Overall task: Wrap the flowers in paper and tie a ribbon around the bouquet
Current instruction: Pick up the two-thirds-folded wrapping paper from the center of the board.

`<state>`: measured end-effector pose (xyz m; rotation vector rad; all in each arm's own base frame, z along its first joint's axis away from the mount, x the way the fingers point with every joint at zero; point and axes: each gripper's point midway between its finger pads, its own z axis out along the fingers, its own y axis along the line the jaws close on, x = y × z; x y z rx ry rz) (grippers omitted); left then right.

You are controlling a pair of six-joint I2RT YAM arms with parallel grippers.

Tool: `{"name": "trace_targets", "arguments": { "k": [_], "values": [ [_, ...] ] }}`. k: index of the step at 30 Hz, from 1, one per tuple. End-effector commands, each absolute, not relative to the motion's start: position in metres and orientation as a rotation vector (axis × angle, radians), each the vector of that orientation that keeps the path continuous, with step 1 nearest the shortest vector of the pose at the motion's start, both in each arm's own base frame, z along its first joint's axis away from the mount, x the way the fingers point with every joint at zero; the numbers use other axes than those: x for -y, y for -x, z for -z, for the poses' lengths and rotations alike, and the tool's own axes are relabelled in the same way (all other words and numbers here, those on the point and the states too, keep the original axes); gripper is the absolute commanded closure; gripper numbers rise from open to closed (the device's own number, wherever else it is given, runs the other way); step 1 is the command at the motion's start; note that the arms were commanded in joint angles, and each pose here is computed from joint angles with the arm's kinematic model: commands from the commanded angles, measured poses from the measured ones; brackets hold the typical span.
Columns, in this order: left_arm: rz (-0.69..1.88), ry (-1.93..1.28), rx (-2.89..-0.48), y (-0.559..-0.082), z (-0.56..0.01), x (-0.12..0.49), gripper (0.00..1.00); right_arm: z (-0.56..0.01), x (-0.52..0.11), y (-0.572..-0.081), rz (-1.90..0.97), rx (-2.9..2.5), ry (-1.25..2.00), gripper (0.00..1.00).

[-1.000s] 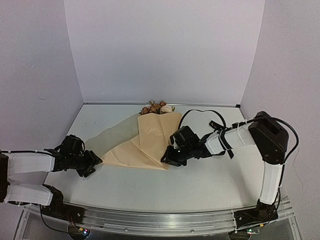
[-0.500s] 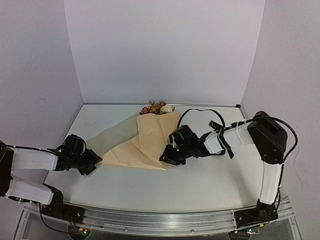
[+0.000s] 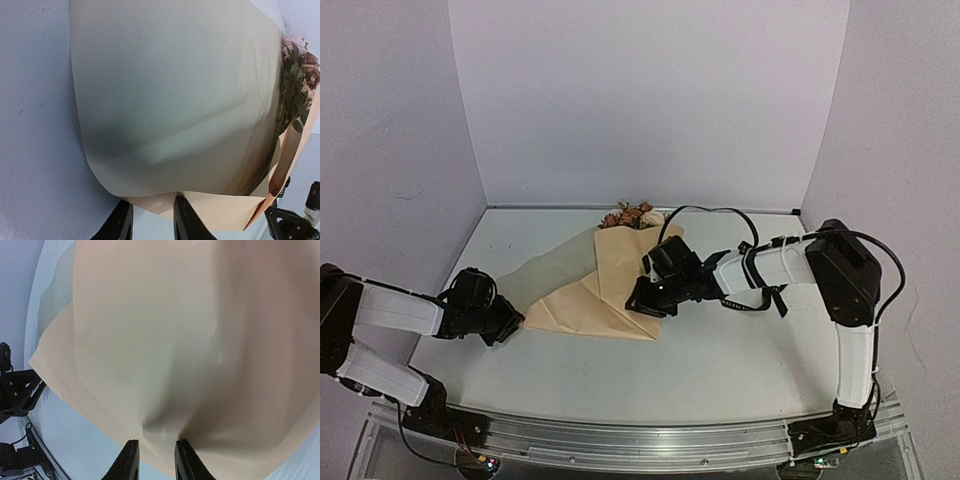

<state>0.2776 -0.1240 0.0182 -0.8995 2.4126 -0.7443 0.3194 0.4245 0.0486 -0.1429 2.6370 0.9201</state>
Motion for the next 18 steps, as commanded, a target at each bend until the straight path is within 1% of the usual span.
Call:
{"name": "trace_targets", "arguments": {
  "k": [1, 6, 9, 11, 16, 18],
  "values": [
    [0.711, 0.863, -2.391, -0.287, -0.023, 0.121, 0.74, -0.043, -0.437, -0.325, -0.872, -2.644, 0.212, 0.72],
    [0.718, 0.825, -2.37, -0.289, -0.031, 0.121, 0.79, -0.039, -0.452, -0.327, -0.863, -2.653, 0.25, 0.72],
    [0.728, 0.795, -2.348, -0.29, -0.038, 0.121, 0.81, -0.037, -0.458, -0.328, -0.85, -2.653, 0.267, 0.72],
    [0.732, 0.778, -2.331, -0.291, -0.044, 0.121, 0.85, -0.035, -0.462, -0.328, -0.848, -2.657, 0.273, 0.72],
    [0.75, 0.739, -2.302, -0.289, -0.052, 0.121, 0.88, -0.029, -0.465, -0.329, -0.836, -2.666, 0.274, 0.72],
    [0.765, 0.713, -2.294, -0.289, -0.056, 0.123, 0.96, -0.026, -0.466, -0.329, -0.828, -2.672, 0.273, 0.72]
  ]
}}
